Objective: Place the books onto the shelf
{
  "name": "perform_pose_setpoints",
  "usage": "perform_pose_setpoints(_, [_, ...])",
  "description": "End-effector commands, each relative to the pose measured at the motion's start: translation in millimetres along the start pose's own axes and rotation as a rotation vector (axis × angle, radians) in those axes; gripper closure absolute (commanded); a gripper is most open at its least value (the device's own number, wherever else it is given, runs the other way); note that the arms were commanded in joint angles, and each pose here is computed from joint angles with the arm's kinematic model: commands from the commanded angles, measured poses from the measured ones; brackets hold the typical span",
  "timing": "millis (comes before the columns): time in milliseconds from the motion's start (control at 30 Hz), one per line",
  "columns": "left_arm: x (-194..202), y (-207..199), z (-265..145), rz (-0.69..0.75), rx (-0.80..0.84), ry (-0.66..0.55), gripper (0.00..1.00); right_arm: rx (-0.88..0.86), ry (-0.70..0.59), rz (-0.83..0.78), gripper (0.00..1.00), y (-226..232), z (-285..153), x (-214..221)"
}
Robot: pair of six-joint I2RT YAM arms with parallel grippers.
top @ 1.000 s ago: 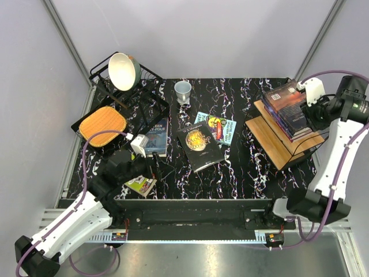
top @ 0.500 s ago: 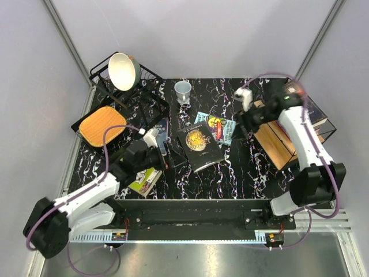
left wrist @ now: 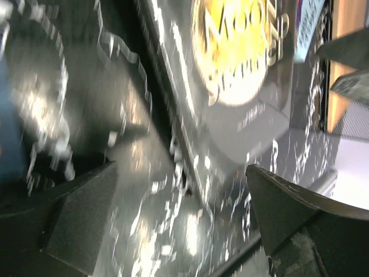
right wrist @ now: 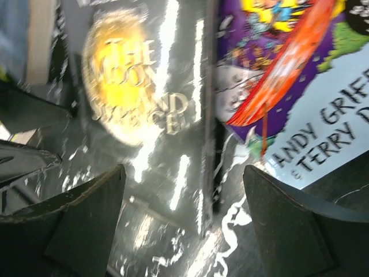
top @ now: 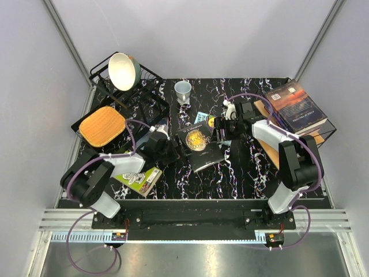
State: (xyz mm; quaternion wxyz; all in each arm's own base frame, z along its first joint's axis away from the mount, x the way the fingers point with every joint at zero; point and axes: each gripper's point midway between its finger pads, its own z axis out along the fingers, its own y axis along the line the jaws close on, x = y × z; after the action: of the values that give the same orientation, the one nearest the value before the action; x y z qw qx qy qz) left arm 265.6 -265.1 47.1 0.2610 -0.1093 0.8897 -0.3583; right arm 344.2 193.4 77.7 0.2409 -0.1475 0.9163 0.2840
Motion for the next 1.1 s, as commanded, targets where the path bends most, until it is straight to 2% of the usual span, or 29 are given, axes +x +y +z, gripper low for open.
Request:
perform_pose_setpoints(0, [-53.8, -32.1, 23.0, 0.031, 0.044, -0.14, 0.01, 0.071, -0.091, 0.059, 0.12, -16.2, 13.7, -13.9])
perform_pose_setpoints(333, [-72.3, 2.2, 63.8, -0.004, -0.075, -0.12, 0.01, 0.006, 0.028, 0.149, 0.16, -16.2, 38.0, 9.8])
perform_pose_setpoints(500, [-73.1, -7.3, 72.2, 0.013, 0.004, -0.094, 0.01, -0.018, 0.101, 0.18, 0.19, -16.2, 47.2, 24.8])
perform_pose_setpoints(567, [-72.5, -20.0, 72.5, 0.031, 0.081, -0.088, 0.01, -0.022, 0.12, 0.184, 0.2, -17.1, 49.7, 29.3])
perform_pose_setpoints(667, [-69.2, -38.1, 67.6, 0.064, 0.199, -0.084, 0.08, -0.028, 0.143, 0.186, 0.22, -17.6, 51.6, 34.0])
perform_pose_setpoints(733, [-72.6, -57.5, 58.9, 0.078, 0.296, -0.104, 0.16, -0.031, 0.15, 0.179, 0.23, -17.3, 50.9, 35.4])
perform_pose_setpoints(833, [-70.6, -68.2, 48.0, 0.092, 0.353, -0.108, 0.23, -0.03, 0.144, 0.153, 0.24, -15.4, 47.2, 34.2])
perform_pose_setpoints(1067, [-63.8, -83.4, 36.6, 0.124, 0.406, -0.105, 0.31, -0.089, 0.164, 0.031, 0.28, 11.4, 42.0, 40.4])
